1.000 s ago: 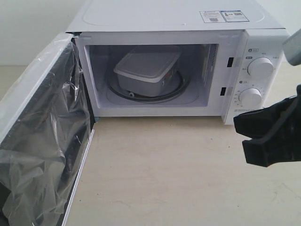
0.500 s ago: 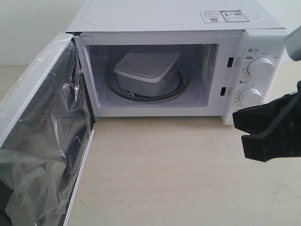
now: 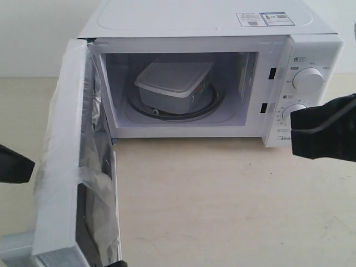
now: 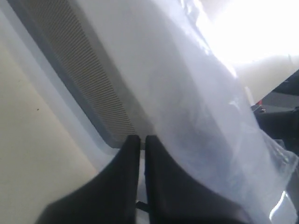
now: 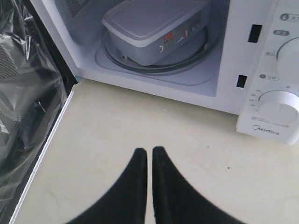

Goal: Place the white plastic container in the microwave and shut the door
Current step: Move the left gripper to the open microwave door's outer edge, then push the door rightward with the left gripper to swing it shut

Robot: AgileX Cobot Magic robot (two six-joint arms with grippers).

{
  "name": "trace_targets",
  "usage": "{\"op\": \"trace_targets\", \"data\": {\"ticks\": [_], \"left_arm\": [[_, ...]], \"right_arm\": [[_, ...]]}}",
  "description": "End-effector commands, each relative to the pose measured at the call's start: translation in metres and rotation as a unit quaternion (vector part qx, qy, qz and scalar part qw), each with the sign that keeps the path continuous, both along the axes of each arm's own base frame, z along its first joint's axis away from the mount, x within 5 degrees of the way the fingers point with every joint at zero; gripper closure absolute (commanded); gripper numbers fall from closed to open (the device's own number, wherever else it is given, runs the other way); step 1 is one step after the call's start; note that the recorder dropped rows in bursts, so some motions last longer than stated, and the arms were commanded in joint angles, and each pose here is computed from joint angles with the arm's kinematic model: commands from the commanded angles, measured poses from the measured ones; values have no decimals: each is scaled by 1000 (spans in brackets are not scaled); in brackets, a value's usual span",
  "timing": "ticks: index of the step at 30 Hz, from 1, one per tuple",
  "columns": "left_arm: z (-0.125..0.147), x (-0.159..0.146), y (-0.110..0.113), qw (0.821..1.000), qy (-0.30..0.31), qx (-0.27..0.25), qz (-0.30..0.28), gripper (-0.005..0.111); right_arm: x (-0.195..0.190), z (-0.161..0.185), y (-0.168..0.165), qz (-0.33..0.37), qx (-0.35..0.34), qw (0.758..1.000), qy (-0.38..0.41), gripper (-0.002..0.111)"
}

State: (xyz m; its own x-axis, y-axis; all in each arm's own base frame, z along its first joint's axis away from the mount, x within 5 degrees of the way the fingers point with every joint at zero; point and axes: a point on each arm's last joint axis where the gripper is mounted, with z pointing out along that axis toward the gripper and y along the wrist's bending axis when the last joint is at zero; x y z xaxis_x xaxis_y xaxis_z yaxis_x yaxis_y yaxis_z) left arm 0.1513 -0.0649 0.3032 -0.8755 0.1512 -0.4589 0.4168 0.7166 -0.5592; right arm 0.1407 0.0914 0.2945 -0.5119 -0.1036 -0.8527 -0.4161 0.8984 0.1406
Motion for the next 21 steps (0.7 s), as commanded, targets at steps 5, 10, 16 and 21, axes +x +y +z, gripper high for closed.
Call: {"op": "trace_targets", "data": {"ticks": [5,10,16,21], "left_arm": [[4,4,-6,999,-15,-43,-12,102],[-3,16,-20,995,-7,-78,-53,102],[-23,31,-49,995,4,-64,-72,102],[-28,42,-73,992,0,-93,-86,102]], "right_arm": [[0,32,-11,-45,9,998,-42,108],[-7,58,-18,-56,29,996,-67,108],[-19,69,-31,-71,21,994,-81,108],[-24,72,-36,-75,19,993,-93,108]]}}
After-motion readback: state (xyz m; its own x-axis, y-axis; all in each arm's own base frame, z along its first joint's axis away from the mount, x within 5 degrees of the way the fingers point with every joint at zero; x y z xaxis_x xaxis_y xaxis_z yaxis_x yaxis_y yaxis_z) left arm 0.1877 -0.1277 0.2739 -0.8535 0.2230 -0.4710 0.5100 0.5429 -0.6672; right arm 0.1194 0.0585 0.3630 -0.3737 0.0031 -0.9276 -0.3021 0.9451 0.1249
